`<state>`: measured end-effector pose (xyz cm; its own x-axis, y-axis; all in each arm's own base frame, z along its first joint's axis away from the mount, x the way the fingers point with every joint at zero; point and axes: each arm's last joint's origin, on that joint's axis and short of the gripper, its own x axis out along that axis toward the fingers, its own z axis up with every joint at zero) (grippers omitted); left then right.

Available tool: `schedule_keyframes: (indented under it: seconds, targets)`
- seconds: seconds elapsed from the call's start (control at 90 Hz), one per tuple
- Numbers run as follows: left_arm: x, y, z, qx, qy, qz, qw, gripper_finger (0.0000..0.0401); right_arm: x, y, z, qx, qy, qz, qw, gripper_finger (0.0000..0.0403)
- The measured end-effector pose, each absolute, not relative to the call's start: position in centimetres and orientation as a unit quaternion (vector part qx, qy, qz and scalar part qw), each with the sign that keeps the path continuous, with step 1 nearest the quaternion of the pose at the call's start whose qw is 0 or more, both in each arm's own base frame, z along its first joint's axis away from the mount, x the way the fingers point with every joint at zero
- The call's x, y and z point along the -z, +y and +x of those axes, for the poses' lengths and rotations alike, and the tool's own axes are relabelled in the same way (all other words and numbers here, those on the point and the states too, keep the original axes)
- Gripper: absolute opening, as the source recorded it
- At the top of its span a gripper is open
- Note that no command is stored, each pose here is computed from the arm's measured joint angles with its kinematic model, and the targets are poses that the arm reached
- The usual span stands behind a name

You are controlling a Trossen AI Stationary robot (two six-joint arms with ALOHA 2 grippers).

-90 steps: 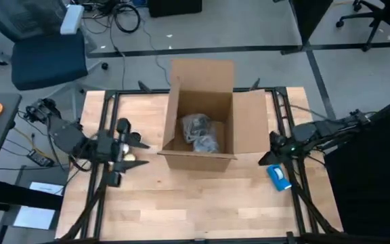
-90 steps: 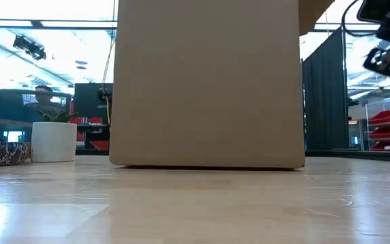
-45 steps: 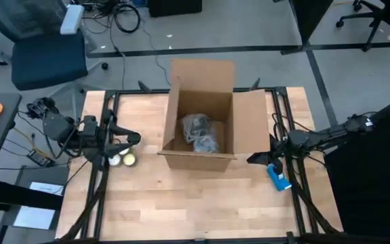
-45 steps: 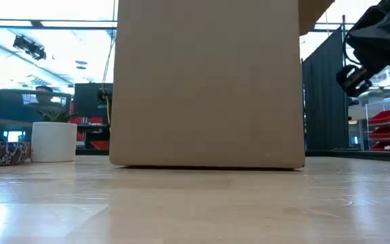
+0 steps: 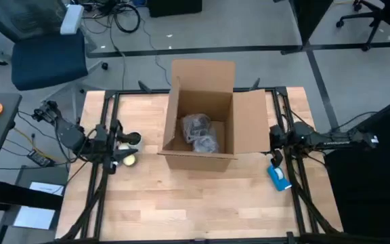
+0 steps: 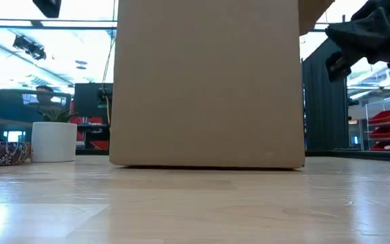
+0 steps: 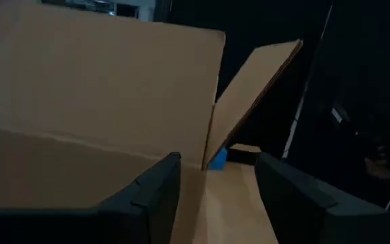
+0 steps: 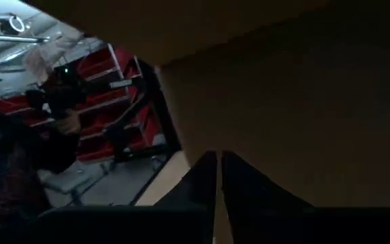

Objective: Wrap mug
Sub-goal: Return to Home Position

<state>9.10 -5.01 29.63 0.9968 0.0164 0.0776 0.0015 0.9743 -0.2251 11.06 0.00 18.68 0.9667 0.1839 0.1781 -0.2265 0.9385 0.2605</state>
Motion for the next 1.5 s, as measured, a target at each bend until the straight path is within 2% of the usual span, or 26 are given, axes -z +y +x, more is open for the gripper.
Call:
schedule_keyframes:
  seconds: [0.189,0.578,0.722,1.078,1.311,1.5]
  targets:
    - [-26.7,-5.0,9.1,-0.004,-0.070,-0.126,0.990,0.0173,-18.4,0.1,10.7,-0.057,-0.074,0.126,0.988,0.0000]
    - [-22.4,-4.7,8.9,-0.029,-0.084,-0.129,0.988,0.0169,-17.8,0.8,10.0,-0.061,-0.046,0.116,0.990,0.0000]
    - [-21.1,-4.6,8.8,-0.029,-0.080,-0.133,0.987,0.0138,-18.0,0.8,9.8,-0.062,-0.065,0.108,0.990,0.0000]
    - [-20.1,-3.9,7.9,-0.012,-0.093,-0.091,0.991,0.0009,-18.2,0.6,9.6,-0.038,-0.074,0.137,0.987,0.0000]
    - [-19.6,-3.8,8.1,0.049,-0.078,-0.093,0.991,0.0001,-18.2,0.2,9.6,0.031,-0.086,0.134,0.987,0.0000]
    - [-19.6,-3.9,8.1,0.082,-0.079,-0.098,0.989,0.0000,-18.2,0.2,9.6,0.035,-0.085,0.095,0.991,0.0000]
